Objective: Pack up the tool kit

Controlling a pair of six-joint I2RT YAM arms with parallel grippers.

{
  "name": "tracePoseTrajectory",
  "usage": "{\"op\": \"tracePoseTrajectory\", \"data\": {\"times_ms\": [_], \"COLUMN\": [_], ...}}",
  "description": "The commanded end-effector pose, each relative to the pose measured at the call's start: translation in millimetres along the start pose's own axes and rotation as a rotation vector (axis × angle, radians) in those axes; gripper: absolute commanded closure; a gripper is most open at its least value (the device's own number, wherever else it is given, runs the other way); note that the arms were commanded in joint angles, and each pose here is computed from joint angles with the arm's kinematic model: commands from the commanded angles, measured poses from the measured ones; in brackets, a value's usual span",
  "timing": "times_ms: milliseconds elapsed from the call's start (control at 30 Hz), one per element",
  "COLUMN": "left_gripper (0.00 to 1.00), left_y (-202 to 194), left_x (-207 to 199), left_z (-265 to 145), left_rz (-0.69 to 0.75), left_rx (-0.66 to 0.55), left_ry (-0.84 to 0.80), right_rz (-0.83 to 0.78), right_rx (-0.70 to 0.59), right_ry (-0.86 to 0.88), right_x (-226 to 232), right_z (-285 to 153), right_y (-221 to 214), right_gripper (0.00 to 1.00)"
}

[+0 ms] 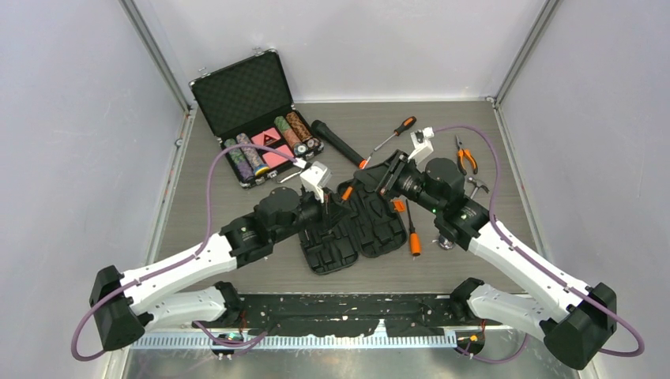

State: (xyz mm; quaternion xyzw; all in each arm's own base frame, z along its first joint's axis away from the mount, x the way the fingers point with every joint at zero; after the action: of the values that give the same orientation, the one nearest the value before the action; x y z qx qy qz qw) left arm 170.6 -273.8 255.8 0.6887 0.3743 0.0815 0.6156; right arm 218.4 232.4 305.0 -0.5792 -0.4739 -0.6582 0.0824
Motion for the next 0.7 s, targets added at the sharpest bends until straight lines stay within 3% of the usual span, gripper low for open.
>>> {"op": "tracePoseTrajectory", "data": {"times_ms": [0, 67, 200, 400, 500, 667], "left_gripper": [1.0, 1.0, 1.0, 1.0, 1.0, 1.0], "left_y": [30.2, 25.1, 22.8, 19.2, 19.8, 22.0], "left_x": [14.1, 26.7, 40.4, 35.3, 30.4, 23.9], "left_z": [-22.7, -33.4, -58.6, -92.8, -103.6, -111.5], "left_rz": [0.121, 0.164, 0.288, 0.497, 0.573, 0.647], "left_rx": [-0.06, -0.008, 0.125, 0.318, 0.367, 0.428], "left_ry": [0.081, 0.106, 0.09, -0.012, -0.082, -0.172], "right_rz": [-0.139, -0.256, -0.513, -0.935, -1.014, -1.091], "right_rx": [-0.013, -0.021, -0.025, 0.183, 0.288, 0.343], "right_ry": [-0.015, -0.057, -0.085, 0.036, 0.13, 0.368], "right_x": [-0.8, -3.6, 8.2, 21.4, 32.8, 64.8], "right_z": [-7.7, -15.3, -35.9, -68.0, -81.6, -82.4], "right_y": [3.4, 9.7, 28.9, 24.4, 17.1, 11.8], "right_gripper": [0.51, 0.36, 0.23, 0.21, 0.21, 0.22]}}
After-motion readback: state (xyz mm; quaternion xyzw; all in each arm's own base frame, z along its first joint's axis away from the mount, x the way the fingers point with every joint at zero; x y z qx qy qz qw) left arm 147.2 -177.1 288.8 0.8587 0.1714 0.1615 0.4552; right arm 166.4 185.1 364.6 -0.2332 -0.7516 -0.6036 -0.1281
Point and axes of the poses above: each gripper's point midway between its finger pads, its own z axis out along the fingers, its own x axis along the line the jaws close on, y = z × x, the point moved 5 cm from there along -z, back along the fingers, and after that the axes turned 2 degrees about z, right-handed, at the moved point
